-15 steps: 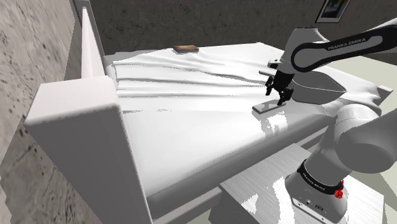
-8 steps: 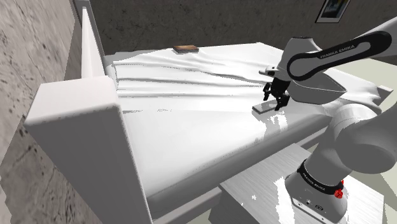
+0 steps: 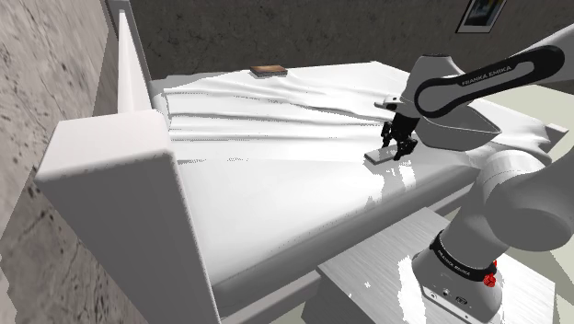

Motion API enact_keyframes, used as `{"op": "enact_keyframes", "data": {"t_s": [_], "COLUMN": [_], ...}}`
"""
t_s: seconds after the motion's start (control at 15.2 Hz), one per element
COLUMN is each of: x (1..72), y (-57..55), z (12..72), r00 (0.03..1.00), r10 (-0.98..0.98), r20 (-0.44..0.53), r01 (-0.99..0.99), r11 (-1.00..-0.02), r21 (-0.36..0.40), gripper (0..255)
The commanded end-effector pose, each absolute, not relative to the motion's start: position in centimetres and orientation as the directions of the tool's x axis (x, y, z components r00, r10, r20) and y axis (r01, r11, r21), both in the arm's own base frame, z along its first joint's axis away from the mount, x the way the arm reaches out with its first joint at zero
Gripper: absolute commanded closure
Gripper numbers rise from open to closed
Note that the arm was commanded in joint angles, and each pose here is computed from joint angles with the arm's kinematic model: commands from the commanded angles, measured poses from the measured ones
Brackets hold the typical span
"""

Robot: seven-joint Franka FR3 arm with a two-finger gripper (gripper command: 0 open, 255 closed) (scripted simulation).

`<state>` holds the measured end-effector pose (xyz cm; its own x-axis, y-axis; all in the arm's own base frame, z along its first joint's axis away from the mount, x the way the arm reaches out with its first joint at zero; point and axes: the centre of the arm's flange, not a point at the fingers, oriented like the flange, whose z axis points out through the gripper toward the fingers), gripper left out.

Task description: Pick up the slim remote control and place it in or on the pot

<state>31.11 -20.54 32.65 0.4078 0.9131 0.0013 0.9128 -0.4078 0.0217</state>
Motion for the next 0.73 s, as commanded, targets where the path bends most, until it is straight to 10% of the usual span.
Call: {"op": "enact_keyframes", "data": {"t_s": [0.0,0.66], "x": [31.1,31.1], "y": [-20.5,-20.5], "z": [32.6,34.2], "r00": [0.408,0.408], "r10": [0.913,0.913], "r20": [0.001,0.001], "r01": [0.913,0.913], "r11": [-0.408,-0.408], "r21": [0.02,0.02], "gripper": [255,255]}}
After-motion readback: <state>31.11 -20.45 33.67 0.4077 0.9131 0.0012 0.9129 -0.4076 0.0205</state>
